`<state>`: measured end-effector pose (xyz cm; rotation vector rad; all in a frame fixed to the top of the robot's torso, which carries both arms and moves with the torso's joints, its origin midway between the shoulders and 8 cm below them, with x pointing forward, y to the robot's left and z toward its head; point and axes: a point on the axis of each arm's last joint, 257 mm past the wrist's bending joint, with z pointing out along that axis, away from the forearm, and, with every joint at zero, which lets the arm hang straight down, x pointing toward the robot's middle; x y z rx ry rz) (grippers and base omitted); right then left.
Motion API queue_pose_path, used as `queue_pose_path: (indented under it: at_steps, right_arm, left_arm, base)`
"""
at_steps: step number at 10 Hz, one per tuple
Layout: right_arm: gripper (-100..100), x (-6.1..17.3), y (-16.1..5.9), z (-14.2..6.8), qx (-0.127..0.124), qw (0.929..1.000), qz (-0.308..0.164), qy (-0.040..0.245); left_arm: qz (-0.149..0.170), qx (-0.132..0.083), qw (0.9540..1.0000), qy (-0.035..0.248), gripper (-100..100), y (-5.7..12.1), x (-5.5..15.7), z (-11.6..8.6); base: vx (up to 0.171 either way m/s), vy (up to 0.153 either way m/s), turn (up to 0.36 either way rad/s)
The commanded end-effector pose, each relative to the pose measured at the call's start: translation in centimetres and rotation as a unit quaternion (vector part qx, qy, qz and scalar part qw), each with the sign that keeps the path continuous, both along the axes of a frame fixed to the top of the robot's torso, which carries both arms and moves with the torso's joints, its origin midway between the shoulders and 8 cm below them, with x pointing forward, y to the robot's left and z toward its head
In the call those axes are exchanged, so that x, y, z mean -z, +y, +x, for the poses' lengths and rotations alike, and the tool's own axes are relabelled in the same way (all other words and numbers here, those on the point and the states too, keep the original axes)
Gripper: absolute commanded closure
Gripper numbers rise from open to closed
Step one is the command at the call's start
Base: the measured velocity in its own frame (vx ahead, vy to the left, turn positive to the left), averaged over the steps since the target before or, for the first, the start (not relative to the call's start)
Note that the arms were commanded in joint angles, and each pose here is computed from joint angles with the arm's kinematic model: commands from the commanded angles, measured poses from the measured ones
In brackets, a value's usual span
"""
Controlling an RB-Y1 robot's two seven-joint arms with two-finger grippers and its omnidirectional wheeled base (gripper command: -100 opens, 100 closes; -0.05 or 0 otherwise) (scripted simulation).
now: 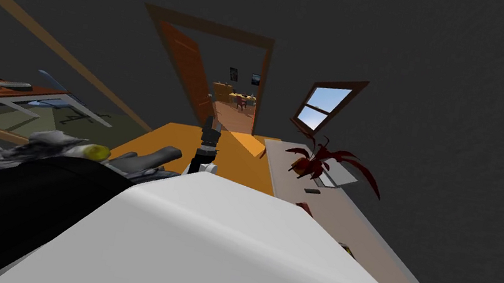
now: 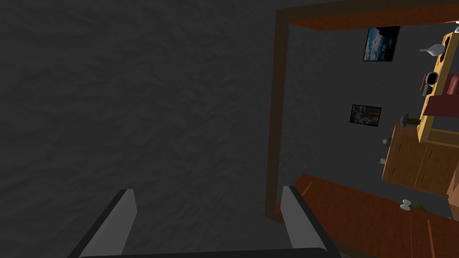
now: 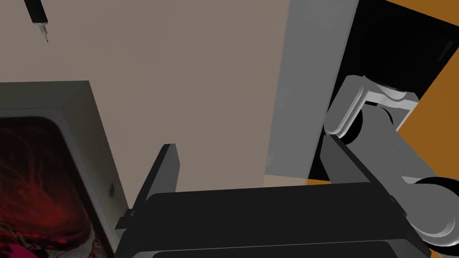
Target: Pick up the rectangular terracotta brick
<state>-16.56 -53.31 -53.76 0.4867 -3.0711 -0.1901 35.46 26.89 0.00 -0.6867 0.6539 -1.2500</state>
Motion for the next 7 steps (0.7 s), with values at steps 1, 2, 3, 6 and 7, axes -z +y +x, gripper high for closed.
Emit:
queue_pose_path:
  at_steps: [1, 2, 3, 6, 7]
  right_arm:
    - [-100, -0.3, -1.3, -0.1, -0.001, 0.9999, -0.009, 0.006]
    - [-100, -0.9, -3.0, -0.4, -0.001, 0.9996, -0.024, 0.013]
    - [-100, -1.5, -4.5, -0.4, 0.001, 0.9992, -0.037, 0.018]
    - [-100, -1.9, -5.7, -0.2, 0.005, 0.9987, -0.048, 0.019]
    - [-100, -2.2, -6.6, 0.2, 0.010, 0.9982, -0.056, 0.018]
  left_arm:
    - [0.000, 0.000, 1.0000, 0.000, 0, 0.0, 0.0, 0.0]
    - [0.000, 0.000, 1.0000, 0.000, 0, 0.0, 0.0, 0.0]
    - [0.000, 0.000, 1.0000, 0.000, 0, 0.0, 0.0, 0.0]
    - [0.000, 0.000, 1.0000, 0.000, 0, 0.0, 0.0, 0.0]
    - [0.000, 0.000, 1.0000, 0.000, 0, 0.0, 0.0, 0.0]
  base:
    - [0.096, -0.003, 0.101]
    - [0.124, 0.010, 0.152]
    - [0.174, 0.015, 0.240]
    - [0.132, -0.026, 0.111]
    - [0.094, -0.016, 0.095]
